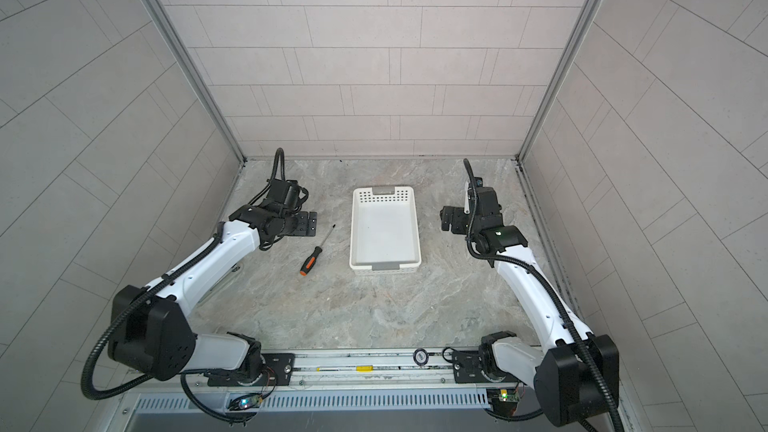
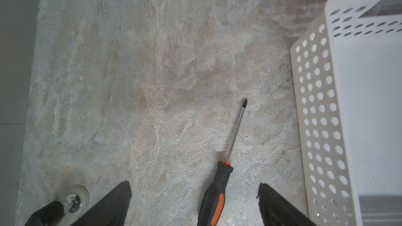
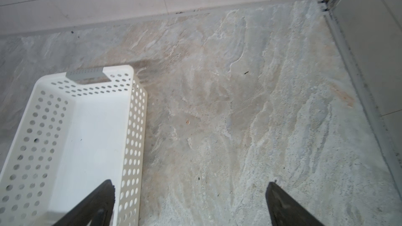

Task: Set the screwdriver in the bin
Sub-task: 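Raise the left gripper and move it over the orange-handled screwdriver while the right arm lifts, then lower the left gripper and close it on the screwdriver handle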

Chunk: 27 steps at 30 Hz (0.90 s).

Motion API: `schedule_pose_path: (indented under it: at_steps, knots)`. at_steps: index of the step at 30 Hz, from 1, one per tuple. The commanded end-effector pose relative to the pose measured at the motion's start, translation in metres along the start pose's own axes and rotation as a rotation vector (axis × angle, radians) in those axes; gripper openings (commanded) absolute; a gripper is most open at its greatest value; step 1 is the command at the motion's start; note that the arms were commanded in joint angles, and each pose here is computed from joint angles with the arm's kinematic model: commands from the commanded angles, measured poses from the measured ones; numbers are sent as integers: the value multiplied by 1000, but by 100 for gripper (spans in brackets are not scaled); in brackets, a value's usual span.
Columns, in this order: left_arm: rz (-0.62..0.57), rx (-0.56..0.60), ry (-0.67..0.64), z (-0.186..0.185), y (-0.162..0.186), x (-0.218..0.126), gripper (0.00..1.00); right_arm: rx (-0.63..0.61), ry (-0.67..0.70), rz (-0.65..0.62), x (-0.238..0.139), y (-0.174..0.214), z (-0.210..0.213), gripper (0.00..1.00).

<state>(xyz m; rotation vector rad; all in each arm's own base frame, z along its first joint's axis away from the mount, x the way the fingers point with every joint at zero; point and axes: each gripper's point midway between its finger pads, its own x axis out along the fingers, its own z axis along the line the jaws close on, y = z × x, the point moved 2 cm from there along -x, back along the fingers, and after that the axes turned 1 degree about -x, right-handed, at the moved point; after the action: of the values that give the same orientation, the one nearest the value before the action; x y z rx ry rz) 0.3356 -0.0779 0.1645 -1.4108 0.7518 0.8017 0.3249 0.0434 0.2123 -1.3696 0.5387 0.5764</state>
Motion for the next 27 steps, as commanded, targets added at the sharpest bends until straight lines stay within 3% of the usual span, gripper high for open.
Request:
schedule_pose_path:
  at_steps: [1, 13, 27]
  knots:
    - [61, -52, 17, -4, 14, 4, 96, -37, -18, 73, -15, 18, 1, 100]
    - [197, -101, 67, -8, 51, 5, 96, -116, -20, 79, -34, 54, -8, 100]
    - [269, -107, 53, -21, 77, 56, 85, -78, -67, 153, -16, 59, -5, 100]
